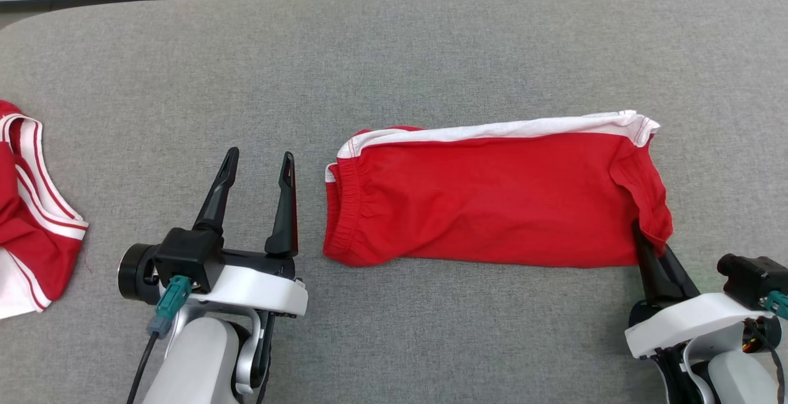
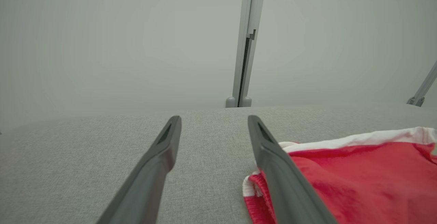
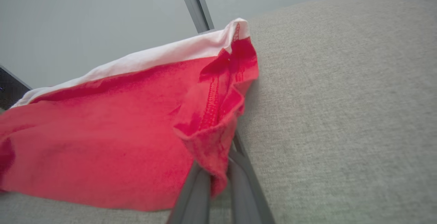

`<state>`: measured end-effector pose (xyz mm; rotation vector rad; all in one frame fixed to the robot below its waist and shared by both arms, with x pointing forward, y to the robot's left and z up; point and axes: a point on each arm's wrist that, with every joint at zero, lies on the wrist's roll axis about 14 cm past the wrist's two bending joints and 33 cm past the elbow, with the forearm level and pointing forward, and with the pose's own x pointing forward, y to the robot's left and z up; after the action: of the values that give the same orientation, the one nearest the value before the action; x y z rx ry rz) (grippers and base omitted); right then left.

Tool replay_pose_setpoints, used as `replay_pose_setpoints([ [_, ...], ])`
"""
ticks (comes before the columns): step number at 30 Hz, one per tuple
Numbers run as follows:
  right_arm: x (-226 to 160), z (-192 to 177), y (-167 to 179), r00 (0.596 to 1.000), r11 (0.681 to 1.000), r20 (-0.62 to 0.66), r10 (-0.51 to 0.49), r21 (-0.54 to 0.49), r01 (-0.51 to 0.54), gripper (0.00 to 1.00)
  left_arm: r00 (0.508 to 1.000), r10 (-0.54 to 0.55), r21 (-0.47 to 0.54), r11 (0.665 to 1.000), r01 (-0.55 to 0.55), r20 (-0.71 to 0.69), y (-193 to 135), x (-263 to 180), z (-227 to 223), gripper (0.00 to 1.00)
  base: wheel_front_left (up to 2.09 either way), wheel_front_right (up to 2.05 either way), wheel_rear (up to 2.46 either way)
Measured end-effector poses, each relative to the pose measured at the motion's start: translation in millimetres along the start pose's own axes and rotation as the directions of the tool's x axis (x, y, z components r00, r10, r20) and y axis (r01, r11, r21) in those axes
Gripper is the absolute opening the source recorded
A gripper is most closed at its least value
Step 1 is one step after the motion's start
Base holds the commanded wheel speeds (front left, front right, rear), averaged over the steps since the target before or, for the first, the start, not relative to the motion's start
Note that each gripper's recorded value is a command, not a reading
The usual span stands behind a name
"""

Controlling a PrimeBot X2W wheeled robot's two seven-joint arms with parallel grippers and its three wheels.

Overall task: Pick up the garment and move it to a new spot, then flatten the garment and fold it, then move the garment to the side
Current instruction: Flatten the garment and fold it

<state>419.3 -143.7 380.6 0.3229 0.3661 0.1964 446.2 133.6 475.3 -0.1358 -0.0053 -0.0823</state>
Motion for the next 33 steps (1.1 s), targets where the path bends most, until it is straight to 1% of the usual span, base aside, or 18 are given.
replay_pose_setpoints([
  [6,-2,8,-7,1.0,1.0,0.015,-0.028,0.004,0.027,0.0,1.0,-0.008,-0.001,1.0,0.008,-0.006,-2,-1,-2,1.0,0.0,0.0,0.0],
  [12,1,18,-3,0.999,1.0,0.038,-0.013,-0.021,0.013,0.0,1.0,-0.002,0.0,1.0,0.002,-0.009,0,-3,-2,1.0,0.0,0.0,0.0],
  [15,8,36,15,0.996,0.997,0.075,0.043,-0.069,-0.038,0.0,1.0,0.006,0.002,1.0,-0.006,-0.003,2,-4,1,1.0,0.0,0.0,0.0],
  [18,18,61,51,0.982,0.984,0.12,0.148,-0.122,-0.133,0.0,1.0,0.016,0.004,1.0,-0.016,0.006,5,-6,5,1.0,0.0,0.0,0.0],
  [21,25,77,97,0.953,0.953,0.134,0.271,-0.172,-0.247,0.0,0.999,0.031,0.003,1.0,-0.031,0.013,10,-9,8,1.0,0.0,0.0,0.0],
  [24,28,73,150,0.909,0.9,0.084,0.408,-0.207,-0.385,0.0,0.999,0.046,-0.001,0.999,-0.046,0.019,15,-12,11,1.0,0.0,0.0,0.0],
  [26,26,57,183,0.873,0.856,0.021,0.487,-0.211,-0.472,0.0,0.998,0.055,-0.005,0.998,-0.055,0.019,17,-14,12,1.0,0.0,0.0,0.0],
  [28,21,35,212,0.828,0.806,-0.055,0.559,-0.199,-0.557,0.0,0.998,0.065,-0.007,0.998,-0.065,0.018,19,-15,12,1.0,0.0,0.0,0.0],
  [30,16,7,227,0.793,0.772,-0.151,0.591,-0.18,-0.61,0.0,0.997,0.075,-0.01,0.997,-0.075,0.015,22,-17,11,1.0,0.0,0.0,0.0],
  [32,13,-16,232,0.771,0.76,-0.215,0.599,-0.15,-0.632,0.0,0.996,0.087,-0.017,0.996,-0.087,0.011,25,-18,10,1.0,0.0,0.0,0.0],
  [33,14,-24,231,0.769,0.761,-0.238,0.593,-0.146,-0.632,0.0,0.996,0.091,-0.016,0.996,-0.091,0.01,26,-18,10,1.0,0.0,0.0,0.0],
])
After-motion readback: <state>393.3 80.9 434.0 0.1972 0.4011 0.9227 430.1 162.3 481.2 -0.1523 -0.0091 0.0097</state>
